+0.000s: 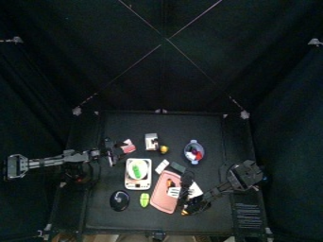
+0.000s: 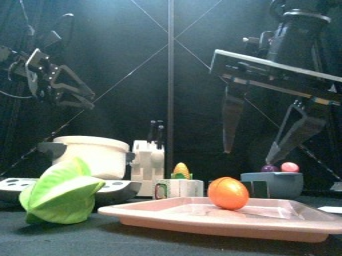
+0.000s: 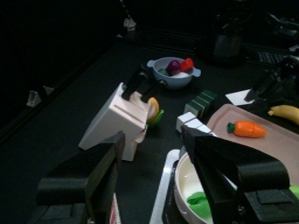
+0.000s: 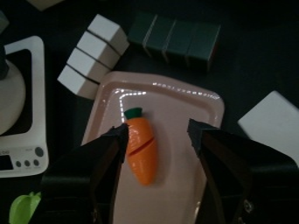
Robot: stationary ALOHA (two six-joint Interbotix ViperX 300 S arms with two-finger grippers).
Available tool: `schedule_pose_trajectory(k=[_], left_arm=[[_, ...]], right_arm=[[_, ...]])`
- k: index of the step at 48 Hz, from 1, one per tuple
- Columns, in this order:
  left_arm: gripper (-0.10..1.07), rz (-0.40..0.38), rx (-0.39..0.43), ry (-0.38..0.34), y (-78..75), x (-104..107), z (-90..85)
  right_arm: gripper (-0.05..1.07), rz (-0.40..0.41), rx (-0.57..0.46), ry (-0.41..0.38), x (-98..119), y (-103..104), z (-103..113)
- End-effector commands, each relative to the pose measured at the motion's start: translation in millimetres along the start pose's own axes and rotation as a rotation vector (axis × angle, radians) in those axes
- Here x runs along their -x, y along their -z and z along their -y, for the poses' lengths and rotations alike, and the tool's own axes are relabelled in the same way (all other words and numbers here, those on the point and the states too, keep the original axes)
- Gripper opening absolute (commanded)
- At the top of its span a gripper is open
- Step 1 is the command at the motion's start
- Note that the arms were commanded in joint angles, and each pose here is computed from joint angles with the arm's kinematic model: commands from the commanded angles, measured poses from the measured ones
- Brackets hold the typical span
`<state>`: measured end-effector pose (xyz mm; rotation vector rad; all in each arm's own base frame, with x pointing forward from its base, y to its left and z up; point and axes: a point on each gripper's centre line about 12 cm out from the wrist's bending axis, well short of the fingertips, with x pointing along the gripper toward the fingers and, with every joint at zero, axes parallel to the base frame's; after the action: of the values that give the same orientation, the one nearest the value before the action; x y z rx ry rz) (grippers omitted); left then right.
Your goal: Grab cleaver handle
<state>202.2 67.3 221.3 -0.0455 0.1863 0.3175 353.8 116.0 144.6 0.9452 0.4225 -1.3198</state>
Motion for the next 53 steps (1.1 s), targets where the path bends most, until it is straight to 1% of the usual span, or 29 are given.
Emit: schedule_pose_trajectory(k=[1, 2, 6, 10, 12, 18, 22, 27, 32, 41, 46, 53], left_arm=[[0.9, 0.015, 0.0, 0.002, -5.7, -1.3, 0.4], [0.9, 0.014, 0.0, 0.002, -5.0, -1.2, 0.4], [0.9, 0.014, 0.0, 0.002, -5.0, -1.2, 0.4], [0.9, 0.011, -0.004, 0.005, -3.8, -1.0, 1.1], [0.9, 0.008, -0.003, 0.008, -3.4, -1.0, 1.7], [0.9, -0.008, -0.006, 0.013, -1.6, -1.0, 3.0], [0.9, -0.023, -0.002, 0.015, 0.2, -0.9, 3.5], [0.9, -0.037, 0.011, 0.014, 1.9, -0.9, 3.7], [0.9, -0.046, 0.028, 0.019, 4.3, -0.4, 5.3], [0.9, -0.057, 0.03, 0.043, 8.2, 0.6, 10.8], [0.9, -0.062, 0.018, 0.063, 9.7, 1.1, 15.0], [0.9, -0.063, 0.006, 0.107, 10.4, 2.1, 24.4]], right_arm=[[0.9, -0.023, -0.011, -0.053, 26.5, -21.9, 7.5], [0.9, -0.029, -0.005, -0.056, 29.6, -24.3, 11.5], [0.9, -0.065, 0.072, -0.081, 42.8, -26.2, 33.4], [0.9, -0.125, 0.135, -0.081, 52.7, -24.8, 56.6], [0.9, -0.172, 0.154, -0.07, 57.8, -23.8, 70.7], [0.9, -0.275, 0.187, -0.029, 61.8, -21.5, 101.1], [0.9, -0.346, 0.249, -0.02, 63.4, -17.0, 125.0], [0.89, -0.432, 0.266, -0.003, 63.2, -10.4, 142.2], [0.89, -0.48, 0.267, 0.012, 59.8, -3.7, 151.4], [0.89, -0.541, 0.284, -0.013, 58.5, 6.2, 158.6], [0.89, -0.548, 0.306, -0.016, 58.6, 10.5, 163.6], [0.89, -0.533, 0.336, -0.005, 52.6, 14.1, 171.6]])
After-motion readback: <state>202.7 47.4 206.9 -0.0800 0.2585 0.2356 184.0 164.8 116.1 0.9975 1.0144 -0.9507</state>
